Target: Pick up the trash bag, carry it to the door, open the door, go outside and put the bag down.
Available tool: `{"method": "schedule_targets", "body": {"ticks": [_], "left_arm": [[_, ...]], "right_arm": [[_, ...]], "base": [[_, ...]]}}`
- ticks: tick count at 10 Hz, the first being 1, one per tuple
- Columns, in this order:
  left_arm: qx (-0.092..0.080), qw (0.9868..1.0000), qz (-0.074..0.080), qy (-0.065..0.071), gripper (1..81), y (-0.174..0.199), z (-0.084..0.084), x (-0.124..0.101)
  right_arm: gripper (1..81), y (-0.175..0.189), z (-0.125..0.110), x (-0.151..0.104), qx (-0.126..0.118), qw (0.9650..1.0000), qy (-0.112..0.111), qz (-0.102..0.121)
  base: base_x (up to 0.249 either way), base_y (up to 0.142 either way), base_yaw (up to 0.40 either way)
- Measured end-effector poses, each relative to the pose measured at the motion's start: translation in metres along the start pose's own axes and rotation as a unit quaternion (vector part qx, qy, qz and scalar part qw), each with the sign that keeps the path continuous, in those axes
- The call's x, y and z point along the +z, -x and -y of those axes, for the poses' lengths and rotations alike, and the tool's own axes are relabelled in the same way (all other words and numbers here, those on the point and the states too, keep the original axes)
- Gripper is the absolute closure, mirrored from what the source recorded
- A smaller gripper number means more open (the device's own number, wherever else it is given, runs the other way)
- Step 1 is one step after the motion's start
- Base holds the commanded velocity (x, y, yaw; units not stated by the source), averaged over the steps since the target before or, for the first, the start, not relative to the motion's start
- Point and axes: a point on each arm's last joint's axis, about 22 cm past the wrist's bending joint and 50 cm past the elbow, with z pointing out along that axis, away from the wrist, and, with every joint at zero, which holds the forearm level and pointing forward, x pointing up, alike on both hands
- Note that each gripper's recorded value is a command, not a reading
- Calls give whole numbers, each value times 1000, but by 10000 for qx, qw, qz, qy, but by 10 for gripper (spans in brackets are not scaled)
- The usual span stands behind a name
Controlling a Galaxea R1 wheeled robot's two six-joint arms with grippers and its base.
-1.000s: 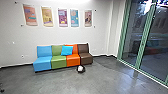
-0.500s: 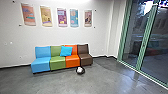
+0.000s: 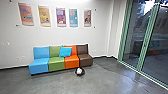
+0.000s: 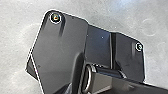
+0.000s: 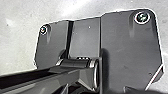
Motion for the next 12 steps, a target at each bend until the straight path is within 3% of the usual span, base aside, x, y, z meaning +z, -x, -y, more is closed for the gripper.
{"method": "schedule_targets", "body": {"ticks": [2,6,12], "left_arm": [[-1,10000,-4,47,10,-2,-7,1],[-3,10000,-2,18,10,-1,-3,1],[-4,10000,7,26,10,0,-3,1]], "right_arm": [[10,-4,-3,-1,-8,10000,25,-19],[10,-3,0,0,-7,10000,0,-9],[10,-2,2,1,-3,10000,-14,-3]], "base": [[143,0,0],[144,0,0],[144,67,0]]}}
